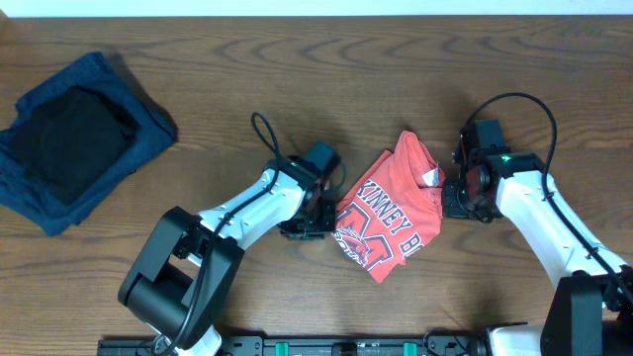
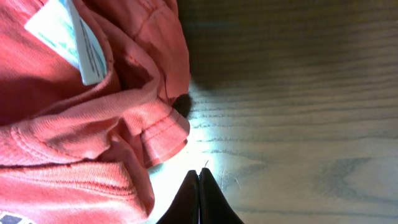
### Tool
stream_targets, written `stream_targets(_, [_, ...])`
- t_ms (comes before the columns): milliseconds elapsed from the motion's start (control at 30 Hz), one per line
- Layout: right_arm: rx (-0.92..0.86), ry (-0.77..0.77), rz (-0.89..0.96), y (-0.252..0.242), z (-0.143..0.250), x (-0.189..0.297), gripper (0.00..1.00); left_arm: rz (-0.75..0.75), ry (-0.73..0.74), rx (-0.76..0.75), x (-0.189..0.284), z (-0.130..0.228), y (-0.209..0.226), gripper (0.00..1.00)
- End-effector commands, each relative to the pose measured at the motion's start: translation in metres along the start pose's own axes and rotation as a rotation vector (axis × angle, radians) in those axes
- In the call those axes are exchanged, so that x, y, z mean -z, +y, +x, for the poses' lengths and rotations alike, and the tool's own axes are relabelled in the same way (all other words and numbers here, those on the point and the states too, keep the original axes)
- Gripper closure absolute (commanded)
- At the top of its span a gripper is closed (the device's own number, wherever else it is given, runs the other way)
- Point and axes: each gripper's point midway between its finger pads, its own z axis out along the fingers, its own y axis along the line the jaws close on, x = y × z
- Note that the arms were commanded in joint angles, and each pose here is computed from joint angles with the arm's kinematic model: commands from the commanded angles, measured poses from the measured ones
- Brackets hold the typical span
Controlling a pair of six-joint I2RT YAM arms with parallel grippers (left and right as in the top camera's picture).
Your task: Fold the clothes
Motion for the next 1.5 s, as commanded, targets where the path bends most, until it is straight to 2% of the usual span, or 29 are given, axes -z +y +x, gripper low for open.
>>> stream_targets(0, [-0.011,-0.015,0.005,-0.003,-0.004,0.006,0.94,-0.057,0.042,0.071,-0.002,0.012,0.012,0.94])
stream_targets(100, [-0.024,-0.01,0.003,-0.005,-0.003,0.006,0.87,-0.094,-0.023,0.026,0.008,0.004,0.018,0.94])
stream_targets(167, [-0.023,-0.006,-0.043,0.002,-0.003,0.006,0.87,-0.114,-0.121,-0.034,0.022,-0.011,0.019,0.94])
stream_targets(200, [-0.002,-0.004,-0.078,0.008,-0.003,0.007,0.87,-0.109,-0.179,-0.069,0.032,-0.021,0.016,0.9])
stream_targets(233, [0.016,-0.004,-0.102,0.012,-0.003,0.007,0.86,-0.093,-0.237,-0.097,0.041,-0.031,0.012,0.71])
stream_targets(267, [0.016,-0.005,-0.108,0.013,-0.003,0.007,0.84,-0.055,-0.306,-0.128,0.053,-0.044,0.004,0.38])
stream_targets(300, [0.015,-0.007,-0.108,0.013,-0.004,0.007,0.83,-0.022,-0.363,-0.152,0.063,-0.054,-0.003,0.32])
stream_targets(367, [-0.023,-0.013,-0.101,0.012,-0.006,0.007,0.8,0.076,-0.482,-0.235,0.086,-0.074,-0.026,0.26])
stream_targets(500, [-0.074,-0.014,-0.088,0.01,-0.006,0.007,0.79,0.28,-0.545,-0.369,0.101,-0.086,-0.068,0.23])
stream_targets(600, [-0.076,-0.013,-0.088,0.01,-0.006,0.007,0.79,0.352,-0.559,-0.408,0.097,-0.095,-0.084,0.23])
stream_targets(800, [-0.076,-0.016,-0.088,0.009,-0.003,0.013,0.78,0.53,-0.502,-0.494,0.069,-0.102,-0.115,0.22])
stream_targets(967, [-0.082,-0.018,-0.088,0.006,0.001,0.02,0.76,0.589,-0.423,-0.506,0.037,-0.102,-0.119,0.22])
stream_targets(1133, [-0.086,0.006,-0.082,0.003,0.011,0.025,0.75,0.582,-0.402,-0.495,0.006,-0.111,-0.114,0.22])
stream_targets(1300, [-0.086,0.04,-0.074,0.001,0.02,0.027,0.76,0.586,-0.326,-0.429,-0.025,-0.107,-0.109,0.22])
stream_targets(1333, [-0.086,0.041,-0.074,0.001,0.02,0.027,0.76,0.602,-0.296,-0.437,-0.03,-0.1,-0.112,0.24])
stream_targets(1367, [-0.086,0.04,-0.074,0.001,0.02,0.027,0.76,0.614,-0.274,-0.445,-0.034,-0.095,-0.115,0.3])
stream_targets(1467, [-0.087,0.039,-0.074,0.001,0.02,0.027,0.76,0.637,-0.238,-0.477,-0.038,-0.081,-0.126,0.54])
